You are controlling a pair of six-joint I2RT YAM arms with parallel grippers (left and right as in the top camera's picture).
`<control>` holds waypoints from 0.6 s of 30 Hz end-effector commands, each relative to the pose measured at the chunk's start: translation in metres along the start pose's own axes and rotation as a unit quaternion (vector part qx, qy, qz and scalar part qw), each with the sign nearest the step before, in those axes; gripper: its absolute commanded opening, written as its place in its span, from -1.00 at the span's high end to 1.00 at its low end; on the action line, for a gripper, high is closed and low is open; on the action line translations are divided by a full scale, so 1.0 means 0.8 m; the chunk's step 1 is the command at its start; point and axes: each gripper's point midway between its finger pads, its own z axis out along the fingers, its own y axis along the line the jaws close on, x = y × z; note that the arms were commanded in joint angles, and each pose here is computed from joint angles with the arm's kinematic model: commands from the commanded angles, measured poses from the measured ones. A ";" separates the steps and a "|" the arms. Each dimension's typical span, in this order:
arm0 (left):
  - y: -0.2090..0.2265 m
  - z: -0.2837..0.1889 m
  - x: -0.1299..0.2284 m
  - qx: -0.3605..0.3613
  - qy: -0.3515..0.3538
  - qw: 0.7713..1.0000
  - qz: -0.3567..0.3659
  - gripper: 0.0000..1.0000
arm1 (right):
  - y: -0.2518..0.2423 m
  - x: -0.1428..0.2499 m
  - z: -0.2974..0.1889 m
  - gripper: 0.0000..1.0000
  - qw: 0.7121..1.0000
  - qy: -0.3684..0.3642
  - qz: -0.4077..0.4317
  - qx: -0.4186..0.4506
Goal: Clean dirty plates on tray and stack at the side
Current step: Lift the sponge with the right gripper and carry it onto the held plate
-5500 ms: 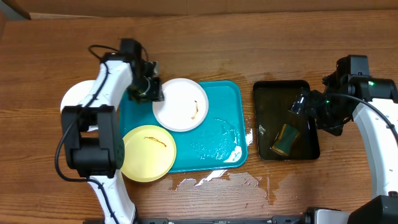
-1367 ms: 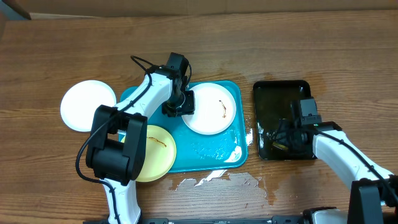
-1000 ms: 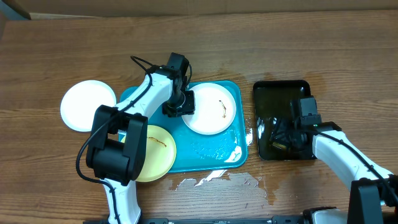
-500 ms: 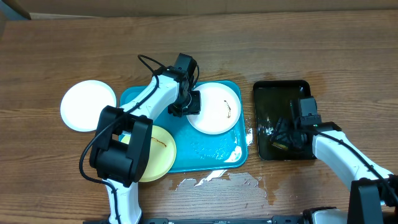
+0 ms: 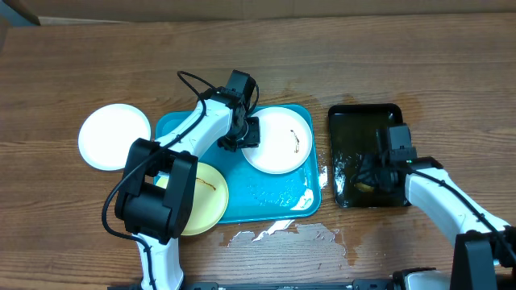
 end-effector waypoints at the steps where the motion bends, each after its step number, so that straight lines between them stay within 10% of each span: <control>1: 0.024 0.027 0.024 -0.042 0.029 0.999 -0.009 0.17 | 0.036 -0.054 -0.055 0.93 0.997 -0.055 -0.009 -0.046; 18: 0.022 0.028 0.022 -0.039 0.026 0.999 -0.008 -0.12 | 0.039 -0.060 -0.071 0.93 0.996 -0.049 -0.058 -0.040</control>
